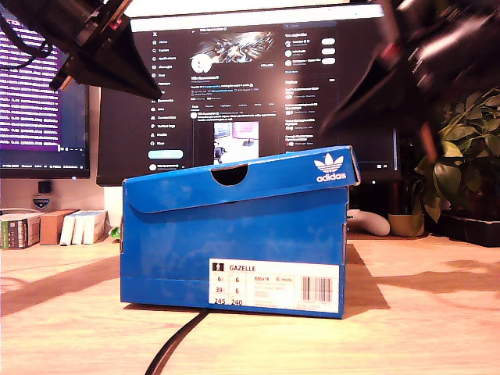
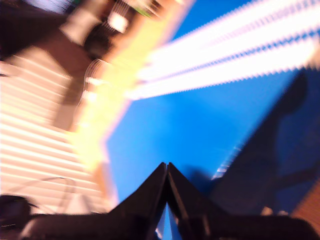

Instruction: Close the blue shoebox by pushing the lid with your left arm and holding the box in place with your right arm

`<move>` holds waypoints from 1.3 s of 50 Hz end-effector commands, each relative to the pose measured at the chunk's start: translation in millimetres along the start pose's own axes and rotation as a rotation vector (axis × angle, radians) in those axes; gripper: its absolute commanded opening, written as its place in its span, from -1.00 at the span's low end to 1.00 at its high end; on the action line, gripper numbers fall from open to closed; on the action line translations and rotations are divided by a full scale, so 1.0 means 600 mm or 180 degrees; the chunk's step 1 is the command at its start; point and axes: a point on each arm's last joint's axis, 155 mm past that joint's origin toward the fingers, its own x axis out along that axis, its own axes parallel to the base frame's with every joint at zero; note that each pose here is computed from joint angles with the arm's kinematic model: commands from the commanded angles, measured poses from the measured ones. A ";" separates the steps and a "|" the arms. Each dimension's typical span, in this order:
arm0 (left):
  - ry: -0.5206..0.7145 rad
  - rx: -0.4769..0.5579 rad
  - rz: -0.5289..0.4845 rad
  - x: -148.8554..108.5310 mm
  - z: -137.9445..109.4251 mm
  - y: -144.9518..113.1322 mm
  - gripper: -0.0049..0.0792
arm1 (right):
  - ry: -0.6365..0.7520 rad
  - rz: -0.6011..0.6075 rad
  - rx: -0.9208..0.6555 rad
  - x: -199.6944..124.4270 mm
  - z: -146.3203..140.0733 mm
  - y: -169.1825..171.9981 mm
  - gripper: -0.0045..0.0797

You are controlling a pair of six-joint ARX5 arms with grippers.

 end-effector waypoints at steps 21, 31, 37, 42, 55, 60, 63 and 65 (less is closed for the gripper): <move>-0.0007 0.0260 0.0083 -0.017 -0.002 0.004 -0.93 | -0.0194 -0.0344 -0.0417 -0.007 0.022 -0.027 -0.92; -0.0233 0.0413 0.0299 -0.065 0.024 0.009 -0.93 | -0.0437 -0.0903 -0.0691 -0.060 0.053 -0.056 -0.92; -0.0376 0.0490 0.0422 -0.101 0.029 0.014 -0.93 | -0.0583 -0.1148 -0.0874 -0.089 0.072 -0.058 -0.92; -0.0437 0.0466 0.0541 -0.122 0.021 0.028 -0.93 | -0.0749 -0.1429 -0.1008 -0.116 0.092 -0.064 -0.92; -0.0500 0.0343 0.0632 -0.156 -0.022 0.063 -0.93 | -0.0880 -0.1717 -0.1002 -0.167 0.101 -0.078 -0.92; -0.0576 0.0340 0.0634 -0.175 -0.032 0.064 -0.93 | -0.0934 -0.1778 -0.0985 -0.189 0.101 -0.076 -0.92; -0.0674 0.0387 0.0660 -0.189 -0.034 0.058 -0.93 | -0.1037 -0.1829 -0.1027 -0.207 0.108 -0.069 -0.92; -0.0725 0.0405 0.0694 -0.198 -0.036 0.057 -0.93 | -0.1111 -0.1862 -0.1051 -0.220 0.112 -0.065 -0.92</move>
